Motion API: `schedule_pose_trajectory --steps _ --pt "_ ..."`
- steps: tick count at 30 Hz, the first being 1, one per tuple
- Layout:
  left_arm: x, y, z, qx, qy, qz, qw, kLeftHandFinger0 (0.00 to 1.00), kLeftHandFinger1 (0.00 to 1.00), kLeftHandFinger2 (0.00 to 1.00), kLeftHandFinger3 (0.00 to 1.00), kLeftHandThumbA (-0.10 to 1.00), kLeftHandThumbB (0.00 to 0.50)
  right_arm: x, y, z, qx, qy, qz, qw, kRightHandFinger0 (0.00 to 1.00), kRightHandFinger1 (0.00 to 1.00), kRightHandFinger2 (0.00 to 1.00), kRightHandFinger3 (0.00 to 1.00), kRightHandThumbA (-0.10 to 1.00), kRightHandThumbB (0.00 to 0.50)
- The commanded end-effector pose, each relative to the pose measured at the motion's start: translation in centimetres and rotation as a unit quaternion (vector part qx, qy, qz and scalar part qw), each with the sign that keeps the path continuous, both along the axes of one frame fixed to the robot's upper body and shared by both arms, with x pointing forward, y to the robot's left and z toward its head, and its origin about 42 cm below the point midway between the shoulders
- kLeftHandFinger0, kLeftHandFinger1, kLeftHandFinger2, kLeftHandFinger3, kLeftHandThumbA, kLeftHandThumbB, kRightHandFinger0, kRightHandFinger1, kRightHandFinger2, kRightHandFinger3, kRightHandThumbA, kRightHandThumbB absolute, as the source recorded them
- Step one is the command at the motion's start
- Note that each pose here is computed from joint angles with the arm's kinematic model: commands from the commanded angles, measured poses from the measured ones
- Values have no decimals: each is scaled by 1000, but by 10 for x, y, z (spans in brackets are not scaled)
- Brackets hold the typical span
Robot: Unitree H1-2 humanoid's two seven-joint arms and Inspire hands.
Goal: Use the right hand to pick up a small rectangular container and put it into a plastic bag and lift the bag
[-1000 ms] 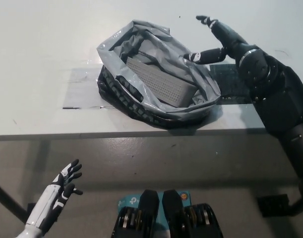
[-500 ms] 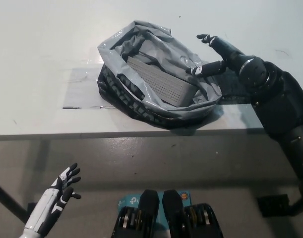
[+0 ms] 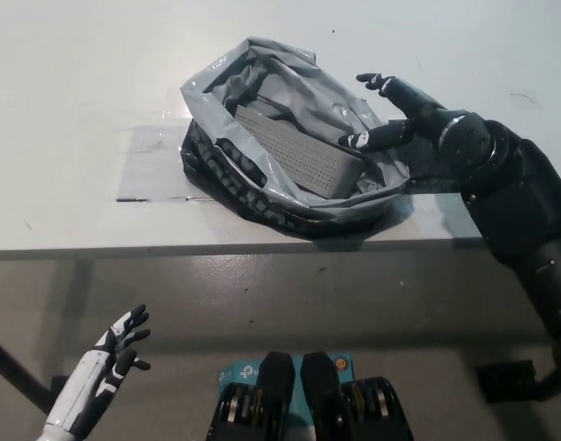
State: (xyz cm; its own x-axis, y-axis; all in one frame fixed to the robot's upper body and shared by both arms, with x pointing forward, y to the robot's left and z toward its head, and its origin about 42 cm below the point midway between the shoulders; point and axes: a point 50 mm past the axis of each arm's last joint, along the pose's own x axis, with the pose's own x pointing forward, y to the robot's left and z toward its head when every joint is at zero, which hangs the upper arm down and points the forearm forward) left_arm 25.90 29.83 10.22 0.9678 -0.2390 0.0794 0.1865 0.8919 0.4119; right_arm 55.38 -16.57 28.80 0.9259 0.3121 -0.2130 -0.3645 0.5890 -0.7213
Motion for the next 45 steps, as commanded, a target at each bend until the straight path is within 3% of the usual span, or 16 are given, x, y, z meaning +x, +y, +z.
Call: schedule_pose_trajectory --steps 1,10,11,13,15,16,17,19,21,26,30,31,32,38,42,45 --pt "2 6 10 9 -32 -5 999 653 893 1000 975 1000 350 4 2 29 38 11 17 999 1000 1000 1000 1000 728 412" --pt "3 5 12 8 -31 -5 999 655 886 1000 977 1000 344 5 1 29 20 47 24 998 870 1000 1000 1000 694 377" --pt "4 5 13 10 -32 -6 999 647 878 1000 975 1000 347 6 1 29 6 51 20 998 658 860 1000 1000 631 358" --pt "4 5 13 12 -33 -7 999 648 880 1000 976 1000 345 8 3 28 -24 55 18 998 297 407 610 933 499 295" --pt "5 5 13 12 -33 -7 999 649 881 1000 976 1000 346 9 2 28 -35 54 25 998 221 356 558 803 457 292" --pt "5 5 13 12 -33 -7 999 650 882 1000 977 1000 347 9 2 28 -38 56 26 997 44 107 340 601 405 286" --pt "5 5 13 9 -32 -6 999 648 880 1000 973 1000 353 9 3 29 -66 71 30 995 9 36 236 430 356 272" --pt "5 4 13 8 -31 -6 999 647 880 1000 971 1000 356 9 3 28 -82 89 33 992 0 101 328 331 310 253" --pt "5 4 12 7 -33 -7 999 650 884 1000 969 1000 329 9 5 26 -115 120 46 985 0 312 632 455 285 213" --pt "6 4 14 8 -38 -7 999 651 873 1000 969 1000 326 9 9 28 -120 126 49 984 28 486 867 554 319 187" --pt "8 4 15 10 -43 -8 999 644 864 1000 967 1000 326 9 7 32 -95 114 35 988 16 471 838 542 287 199" --pt "9 4 15 9 -42 -7 999 643 863 1000 962 1000 328 9 6 35 -81 103 35 991 86 502 853 715 271 207" --pt "9 4 15 8 -41 -6 999 642 862 1000 961 1000 328 9 6 36 -76 98 35 992 102 506 837 702 268 208" --pt "10 3 15 7 -40 -2 999 652 867 1000 952 967 323 10 7 57 -41 72 28 996 124 562 887 296 308 176" --pt "11 3 16 7 -40 1 999 663 871 1000 947 928 318 9 13 85 43 66 38 996 27 449 753 565 295 181" --pt "10 4 15 6 -40 3 999 673 881 1000 939 911 313 8 24 115 105 56 48 992 116 529 808 564 308 213"
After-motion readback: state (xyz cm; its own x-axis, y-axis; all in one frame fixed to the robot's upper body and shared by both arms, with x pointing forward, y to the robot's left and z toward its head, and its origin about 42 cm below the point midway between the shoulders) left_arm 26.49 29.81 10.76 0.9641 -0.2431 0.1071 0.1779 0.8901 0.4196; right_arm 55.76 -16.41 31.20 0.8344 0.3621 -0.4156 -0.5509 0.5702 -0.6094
